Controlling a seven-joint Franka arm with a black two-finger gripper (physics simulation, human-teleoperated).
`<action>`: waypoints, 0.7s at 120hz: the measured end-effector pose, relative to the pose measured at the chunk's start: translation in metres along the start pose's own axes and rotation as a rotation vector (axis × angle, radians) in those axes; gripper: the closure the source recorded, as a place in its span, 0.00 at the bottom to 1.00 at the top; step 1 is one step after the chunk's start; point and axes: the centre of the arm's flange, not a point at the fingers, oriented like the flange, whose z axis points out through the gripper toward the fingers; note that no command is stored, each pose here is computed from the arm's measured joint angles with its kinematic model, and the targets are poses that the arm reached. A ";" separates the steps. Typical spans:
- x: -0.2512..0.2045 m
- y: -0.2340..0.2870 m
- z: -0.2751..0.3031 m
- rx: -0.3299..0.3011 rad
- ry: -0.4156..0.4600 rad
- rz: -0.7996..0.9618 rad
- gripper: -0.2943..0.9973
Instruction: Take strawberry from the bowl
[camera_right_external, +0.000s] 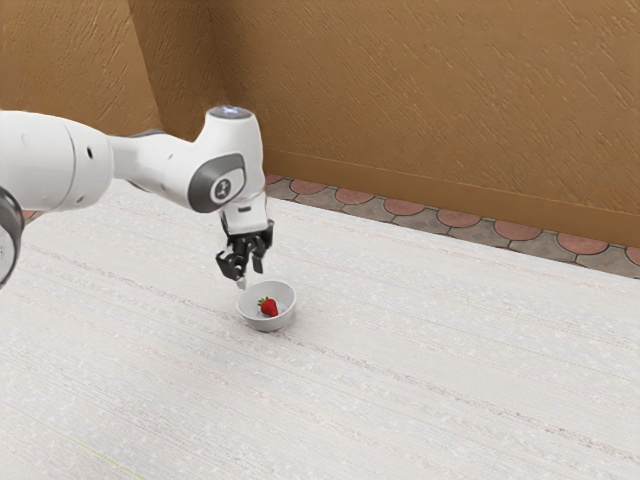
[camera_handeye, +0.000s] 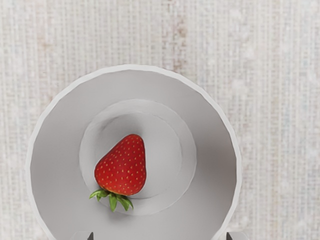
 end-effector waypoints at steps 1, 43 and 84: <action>0.000 0.000 0.001 0.000 0.000 0.004 0.53; 0.002 -0.011 0.039 0.000 0.014 0.144 0.57; 0.006 -0.022 0.060 0.018 0.020 0.224 0.57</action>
